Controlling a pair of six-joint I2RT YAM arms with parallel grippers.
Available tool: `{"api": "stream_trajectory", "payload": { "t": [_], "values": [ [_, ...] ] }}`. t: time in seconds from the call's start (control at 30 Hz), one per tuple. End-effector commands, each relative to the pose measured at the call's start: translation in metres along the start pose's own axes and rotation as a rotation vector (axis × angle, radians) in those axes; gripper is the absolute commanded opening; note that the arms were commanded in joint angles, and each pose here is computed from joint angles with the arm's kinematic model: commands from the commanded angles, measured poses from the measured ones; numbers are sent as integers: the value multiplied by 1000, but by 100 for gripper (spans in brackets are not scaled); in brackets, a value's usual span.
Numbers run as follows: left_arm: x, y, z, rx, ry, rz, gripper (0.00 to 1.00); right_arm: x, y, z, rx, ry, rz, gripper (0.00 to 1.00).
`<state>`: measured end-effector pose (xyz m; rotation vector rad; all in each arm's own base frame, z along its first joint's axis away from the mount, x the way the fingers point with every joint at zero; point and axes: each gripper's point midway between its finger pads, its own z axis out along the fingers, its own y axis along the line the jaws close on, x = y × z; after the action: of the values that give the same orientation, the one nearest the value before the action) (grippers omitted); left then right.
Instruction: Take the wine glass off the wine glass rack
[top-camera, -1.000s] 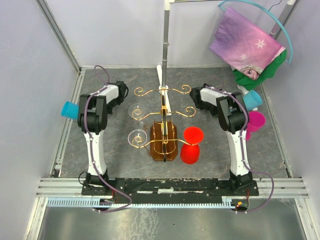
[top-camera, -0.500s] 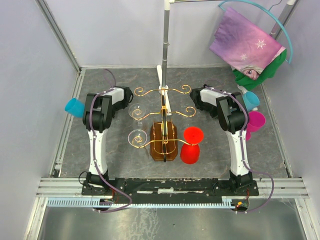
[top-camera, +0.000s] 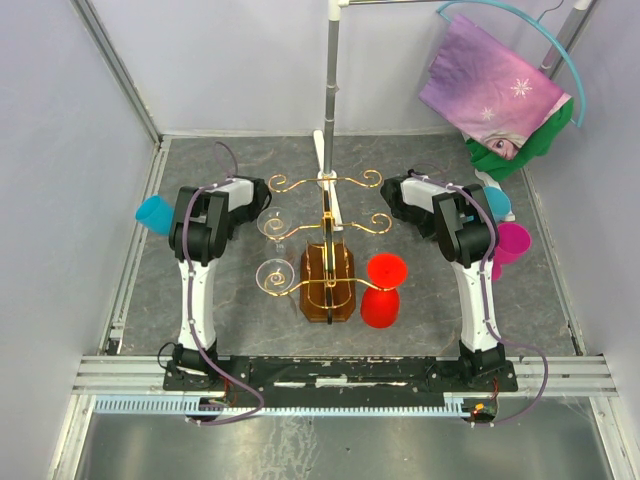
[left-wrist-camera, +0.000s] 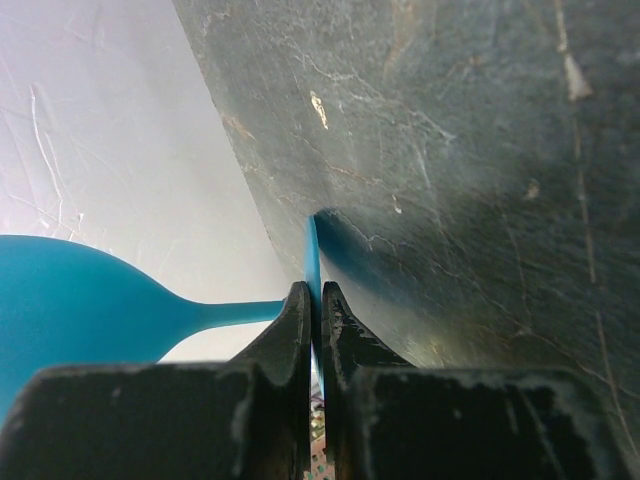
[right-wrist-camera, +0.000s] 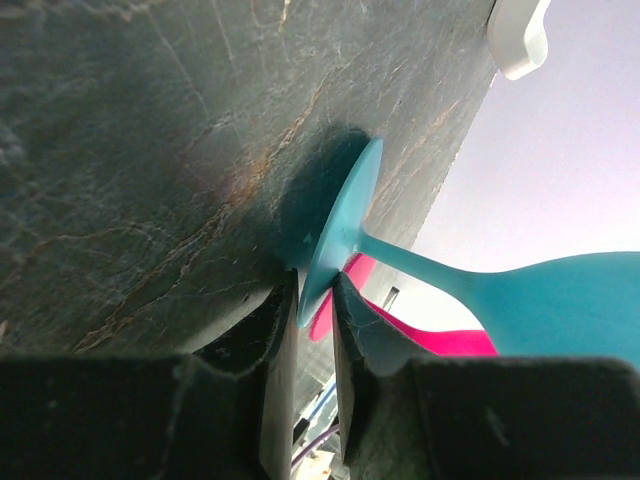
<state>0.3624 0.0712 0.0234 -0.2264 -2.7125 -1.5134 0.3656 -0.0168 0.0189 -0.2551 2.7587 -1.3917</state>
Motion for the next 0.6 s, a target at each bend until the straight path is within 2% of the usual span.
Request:
{"api": "stream_trajectory", "payload": {
  "t": [0.0, 0.27, 0.57],
  "values": [
    [-9, -71, -3, 273, -1, -138, 3, 0, 26, -4, -146, 7, 36, 25],
    [-11, -86, -12, 355, -21, -157, 6, 0, 31, -10, -205, 9, 18, 31],
    [-12, -101, -19, 423, -23, -156, 11, 6, 35, -14, -245, 19, 18, 42]
  ]
}}
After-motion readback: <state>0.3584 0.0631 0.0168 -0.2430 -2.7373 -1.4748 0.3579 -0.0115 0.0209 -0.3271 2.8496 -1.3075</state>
